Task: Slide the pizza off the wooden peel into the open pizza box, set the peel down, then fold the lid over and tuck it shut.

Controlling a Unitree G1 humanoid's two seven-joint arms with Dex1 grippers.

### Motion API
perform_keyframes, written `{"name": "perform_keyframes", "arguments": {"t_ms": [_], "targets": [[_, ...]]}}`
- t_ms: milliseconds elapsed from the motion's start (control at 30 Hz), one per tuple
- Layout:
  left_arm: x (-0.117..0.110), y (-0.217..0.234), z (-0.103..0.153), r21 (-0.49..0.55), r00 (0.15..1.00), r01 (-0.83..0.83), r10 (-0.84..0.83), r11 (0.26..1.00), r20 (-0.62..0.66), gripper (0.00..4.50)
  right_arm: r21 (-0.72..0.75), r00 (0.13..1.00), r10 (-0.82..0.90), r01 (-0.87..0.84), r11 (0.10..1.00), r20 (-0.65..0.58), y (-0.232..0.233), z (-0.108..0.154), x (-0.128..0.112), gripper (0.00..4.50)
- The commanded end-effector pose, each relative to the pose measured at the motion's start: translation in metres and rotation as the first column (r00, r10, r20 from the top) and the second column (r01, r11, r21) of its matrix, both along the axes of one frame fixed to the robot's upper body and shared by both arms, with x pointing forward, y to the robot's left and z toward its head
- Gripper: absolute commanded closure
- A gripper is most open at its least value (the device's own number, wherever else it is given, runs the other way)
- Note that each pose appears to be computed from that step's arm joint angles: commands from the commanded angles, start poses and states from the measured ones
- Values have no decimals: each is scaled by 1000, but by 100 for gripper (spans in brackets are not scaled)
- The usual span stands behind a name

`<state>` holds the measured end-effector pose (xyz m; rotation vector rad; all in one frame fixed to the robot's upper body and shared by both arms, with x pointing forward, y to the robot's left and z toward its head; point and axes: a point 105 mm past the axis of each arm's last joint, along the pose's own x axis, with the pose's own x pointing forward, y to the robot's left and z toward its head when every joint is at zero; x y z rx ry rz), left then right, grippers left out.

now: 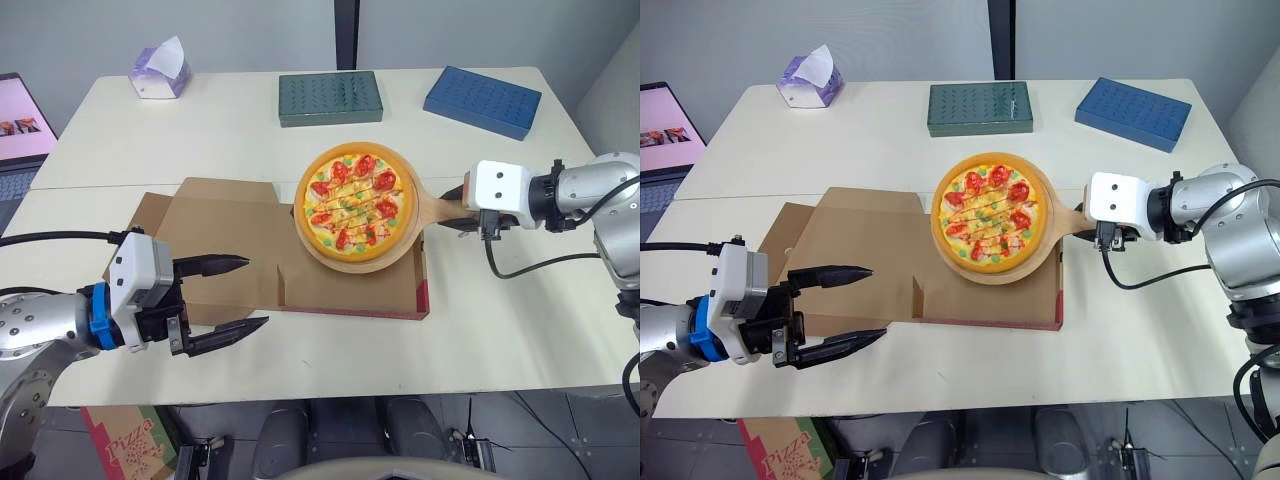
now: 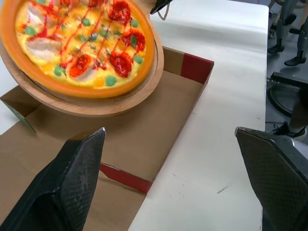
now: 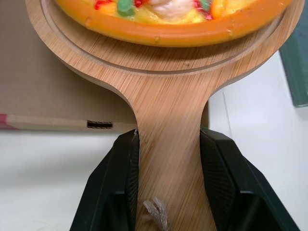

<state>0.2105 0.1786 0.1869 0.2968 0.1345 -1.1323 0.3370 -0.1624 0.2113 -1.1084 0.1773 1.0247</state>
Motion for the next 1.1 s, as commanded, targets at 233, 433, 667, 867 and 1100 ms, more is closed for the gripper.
{"name": "perform_keyframes", "arguments": {"t_ms": [233,433,667,867,1100], "targets": [[6,-1,3,-13,999,-3,4,1000,34,0,-31,975,21,-14,999,220,-3,40,8,298],[8,-2,2,-18,999,-4,5,1000,40,0,-20,951,-23,31,999,309,-12,62,18,298],[9,-5,2,-32,999,7,-5,999,51,0,41,935,-129,122,992,331,-37,82,22,298],[15,-9,8,-60,998,1,3,998,62,0,134,929,-259,230,964,266,-64,84,15,298],[17,-30,21,-85,992,87,-78,993,95,0,276,892,-449,417,866,58,-98,63,-7,298]]}}
